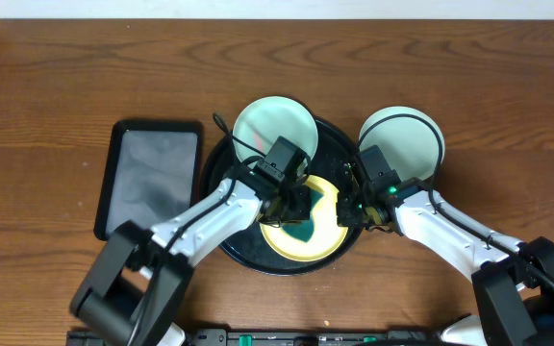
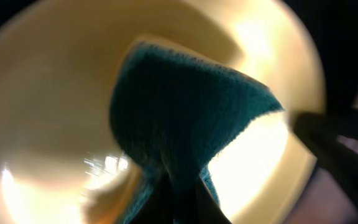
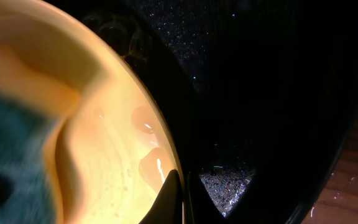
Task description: Clean dirty plates on tray and stack at the side
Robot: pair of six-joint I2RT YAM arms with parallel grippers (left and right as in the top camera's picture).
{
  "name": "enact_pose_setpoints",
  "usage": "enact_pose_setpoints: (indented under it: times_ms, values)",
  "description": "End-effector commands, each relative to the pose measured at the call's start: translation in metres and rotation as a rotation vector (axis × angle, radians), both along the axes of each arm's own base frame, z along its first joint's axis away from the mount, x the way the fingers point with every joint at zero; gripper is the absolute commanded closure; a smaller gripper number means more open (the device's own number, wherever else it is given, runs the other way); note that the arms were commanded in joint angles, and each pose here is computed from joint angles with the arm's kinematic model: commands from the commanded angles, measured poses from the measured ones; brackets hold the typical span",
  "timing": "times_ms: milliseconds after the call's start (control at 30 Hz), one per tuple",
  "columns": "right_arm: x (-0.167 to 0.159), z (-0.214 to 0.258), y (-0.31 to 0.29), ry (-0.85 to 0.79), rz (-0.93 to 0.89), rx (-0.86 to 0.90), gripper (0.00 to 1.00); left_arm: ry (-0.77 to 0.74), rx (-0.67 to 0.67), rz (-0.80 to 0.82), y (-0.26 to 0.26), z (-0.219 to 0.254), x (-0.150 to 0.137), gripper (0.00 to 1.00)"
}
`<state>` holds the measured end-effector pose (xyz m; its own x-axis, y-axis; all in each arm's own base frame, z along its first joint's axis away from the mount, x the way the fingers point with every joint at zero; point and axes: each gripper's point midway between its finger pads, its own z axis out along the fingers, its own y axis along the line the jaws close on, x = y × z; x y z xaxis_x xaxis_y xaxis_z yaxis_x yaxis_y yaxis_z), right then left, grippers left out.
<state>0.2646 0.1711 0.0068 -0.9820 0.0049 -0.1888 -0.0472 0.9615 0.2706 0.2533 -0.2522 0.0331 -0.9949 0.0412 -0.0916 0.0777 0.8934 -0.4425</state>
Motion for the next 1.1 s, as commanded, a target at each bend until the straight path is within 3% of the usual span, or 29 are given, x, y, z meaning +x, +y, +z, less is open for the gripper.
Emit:
enact_pose_setpoints:
  times_ms: [0,167,300,900,1067]
  values:
    - [-0.007,-0.002,0.006,0.021,0.021,0.016,0.99,-0.115,-0.113,-0.024,-0.018,0.055,0.010,0.92]
    - [-0.007,-0.002,0.006,0.021,0.021,0.016,0.99,-0.257,0.007,0.060,0.016,0.083,0.019,0.93]
    - [-0.007,-0.002,0.006,0.021,0.021,0.016,0.99,-0.271,0.131,0.080,0.043,0.080,0.014,0.93]
    - [-0.008,-0.002,0.007,0.021,0.023,0.016,0.99,-0.045,0.311,0.036,0.054,-0.017,-0.001,0.92]
    - [-0.008,-0.002,0.007,0.021,0.023,0.016,0.99,0.054,0.215,-0.004,0.035,-0.024,-0.017,0.92]
